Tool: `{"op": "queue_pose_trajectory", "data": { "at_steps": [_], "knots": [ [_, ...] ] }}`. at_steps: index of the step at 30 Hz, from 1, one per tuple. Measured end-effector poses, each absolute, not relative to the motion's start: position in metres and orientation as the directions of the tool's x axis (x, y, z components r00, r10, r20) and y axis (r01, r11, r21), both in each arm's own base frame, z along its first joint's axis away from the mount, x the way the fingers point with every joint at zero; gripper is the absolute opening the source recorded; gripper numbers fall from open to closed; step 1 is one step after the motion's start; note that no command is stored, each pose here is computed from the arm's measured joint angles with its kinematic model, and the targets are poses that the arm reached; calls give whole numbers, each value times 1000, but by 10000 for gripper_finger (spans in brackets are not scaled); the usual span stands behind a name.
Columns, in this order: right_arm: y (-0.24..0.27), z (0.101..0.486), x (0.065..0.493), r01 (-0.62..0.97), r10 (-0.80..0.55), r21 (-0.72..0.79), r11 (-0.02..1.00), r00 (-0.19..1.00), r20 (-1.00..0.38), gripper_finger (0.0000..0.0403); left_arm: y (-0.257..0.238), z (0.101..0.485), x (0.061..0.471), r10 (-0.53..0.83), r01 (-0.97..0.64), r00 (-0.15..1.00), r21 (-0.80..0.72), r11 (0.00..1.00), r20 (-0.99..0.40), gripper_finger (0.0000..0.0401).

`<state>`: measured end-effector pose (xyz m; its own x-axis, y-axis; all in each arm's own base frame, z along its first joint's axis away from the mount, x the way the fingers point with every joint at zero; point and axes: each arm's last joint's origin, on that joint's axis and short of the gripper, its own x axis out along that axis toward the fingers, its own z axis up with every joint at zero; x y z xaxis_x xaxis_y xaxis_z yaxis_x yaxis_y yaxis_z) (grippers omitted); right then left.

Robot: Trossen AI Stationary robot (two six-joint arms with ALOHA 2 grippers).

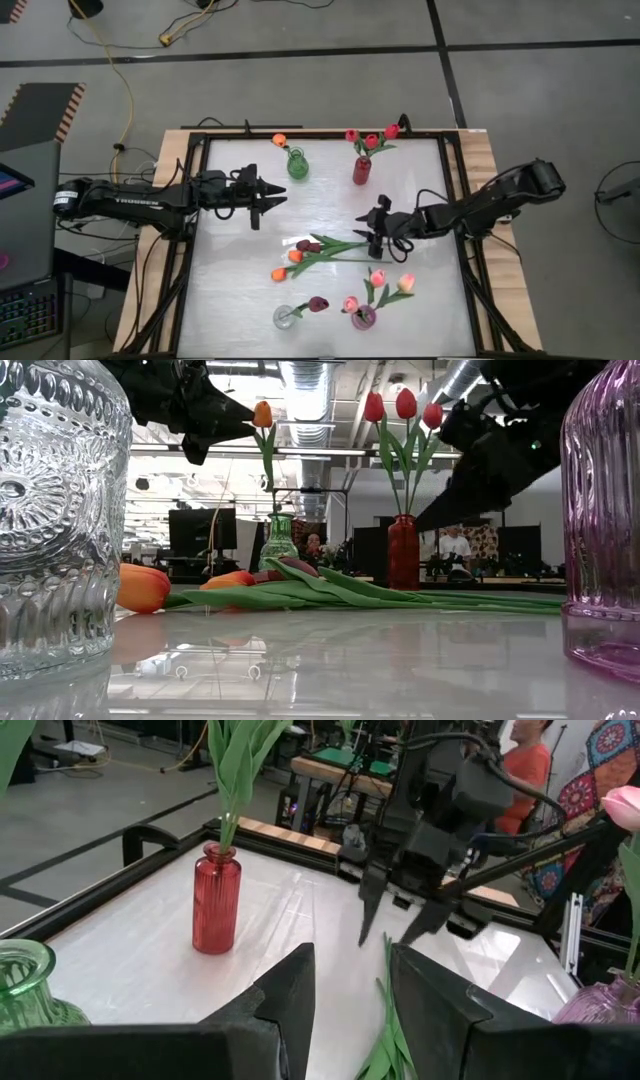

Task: Sort flowers into vase by color
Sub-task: Put the dark red flower into the transparent vase

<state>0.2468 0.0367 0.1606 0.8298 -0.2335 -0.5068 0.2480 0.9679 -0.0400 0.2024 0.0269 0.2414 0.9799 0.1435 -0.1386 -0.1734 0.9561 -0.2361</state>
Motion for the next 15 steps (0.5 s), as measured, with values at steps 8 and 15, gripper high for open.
{"op": "queue_pose_trajectory", "data": {
  "at_steps": [8,15],
  "knots": [
    [41,136,256,196,-149,20,980,805,-574,178,27,241,202,143,-173,980,-236,956,-139,118],
    [43,125,259,172,-101,62,983,793,-601,178,27,241,202,143,-173,980,-236,956,-139,118]
  ]
}}
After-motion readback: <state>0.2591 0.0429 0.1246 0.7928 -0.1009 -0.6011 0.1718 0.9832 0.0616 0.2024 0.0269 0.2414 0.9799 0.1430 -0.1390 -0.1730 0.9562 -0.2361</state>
